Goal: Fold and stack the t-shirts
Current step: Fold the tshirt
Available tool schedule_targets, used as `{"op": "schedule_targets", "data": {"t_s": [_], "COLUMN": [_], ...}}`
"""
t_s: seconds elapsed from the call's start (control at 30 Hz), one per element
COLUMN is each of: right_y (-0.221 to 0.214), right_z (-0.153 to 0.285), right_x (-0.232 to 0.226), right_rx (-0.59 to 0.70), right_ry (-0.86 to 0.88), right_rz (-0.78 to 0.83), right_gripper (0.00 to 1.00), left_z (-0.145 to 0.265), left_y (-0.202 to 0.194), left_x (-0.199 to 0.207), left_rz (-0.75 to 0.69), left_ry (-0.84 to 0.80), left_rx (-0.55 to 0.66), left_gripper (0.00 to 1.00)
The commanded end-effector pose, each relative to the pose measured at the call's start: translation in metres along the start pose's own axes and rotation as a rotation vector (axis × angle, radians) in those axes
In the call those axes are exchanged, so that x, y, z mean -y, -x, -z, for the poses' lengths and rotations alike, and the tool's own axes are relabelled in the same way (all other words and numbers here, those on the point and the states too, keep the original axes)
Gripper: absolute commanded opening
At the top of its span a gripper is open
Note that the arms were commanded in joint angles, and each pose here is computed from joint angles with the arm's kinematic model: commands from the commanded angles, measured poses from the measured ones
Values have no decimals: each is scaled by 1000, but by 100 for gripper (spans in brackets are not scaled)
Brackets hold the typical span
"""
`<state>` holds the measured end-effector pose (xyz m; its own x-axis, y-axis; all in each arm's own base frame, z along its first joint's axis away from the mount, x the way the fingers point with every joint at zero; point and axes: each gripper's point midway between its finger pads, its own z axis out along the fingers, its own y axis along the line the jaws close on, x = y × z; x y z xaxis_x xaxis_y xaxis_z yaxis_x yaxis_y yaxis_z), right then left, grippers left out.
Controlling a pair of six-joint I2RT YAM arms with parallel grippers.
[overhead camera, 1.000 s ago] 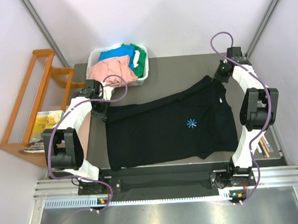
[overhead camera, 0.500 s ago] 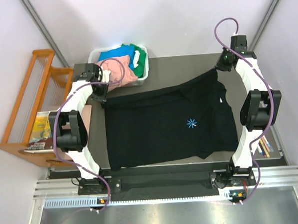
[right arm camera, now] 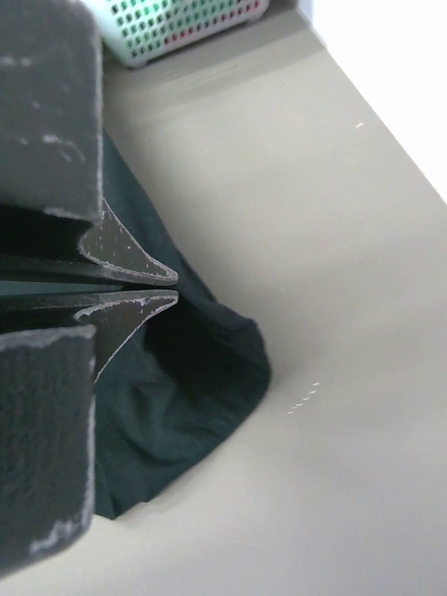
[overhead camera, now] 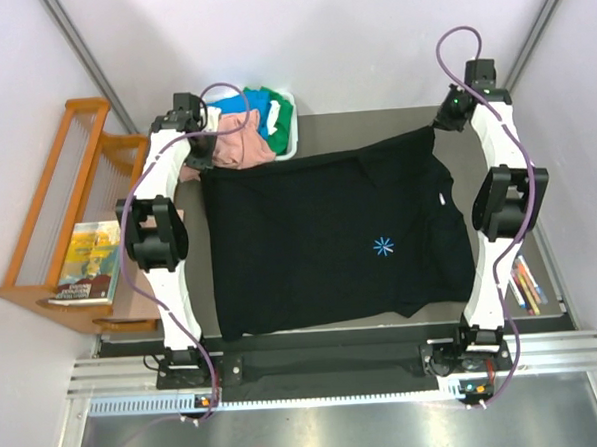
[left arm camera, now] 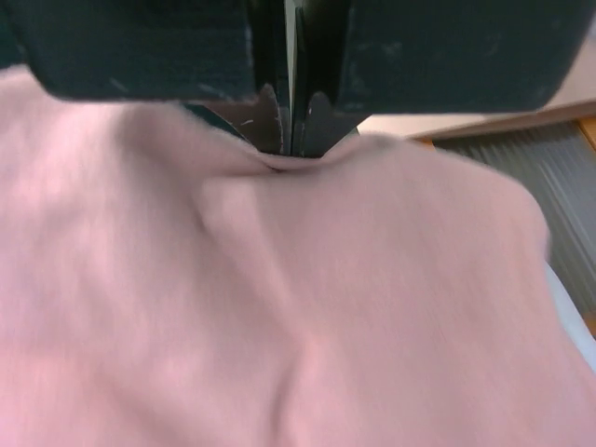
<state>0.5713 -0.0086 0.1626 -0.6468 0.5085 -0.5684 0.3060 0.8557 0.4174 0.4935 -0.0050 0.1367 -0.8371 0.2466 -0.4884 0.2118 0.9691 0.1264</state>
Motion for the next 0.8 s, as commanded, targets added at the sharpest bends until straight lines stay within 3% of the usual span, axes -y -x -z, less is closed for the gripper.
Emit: {"op": "schedule_targets", "data": {"t_s": [0.0,0.53,0.77], "right_y": [45,92,81], "right_z": [25,77,91], "right_x": [-10,-18,-16], "right_rx": [99,224,206], "right_ry": [40,97,94], "right_rz": [-18,-28,-24], "right_gripper": [0,0,0], "left_z": [24,32,25], "left_y": [45,70,70], "left_x": [-33,-50,-51], "left_rz": [27,8,29], "left_ry": [90,165,161], "left_rx": [99,151,146], "left_gripper": [0,0,0]}}
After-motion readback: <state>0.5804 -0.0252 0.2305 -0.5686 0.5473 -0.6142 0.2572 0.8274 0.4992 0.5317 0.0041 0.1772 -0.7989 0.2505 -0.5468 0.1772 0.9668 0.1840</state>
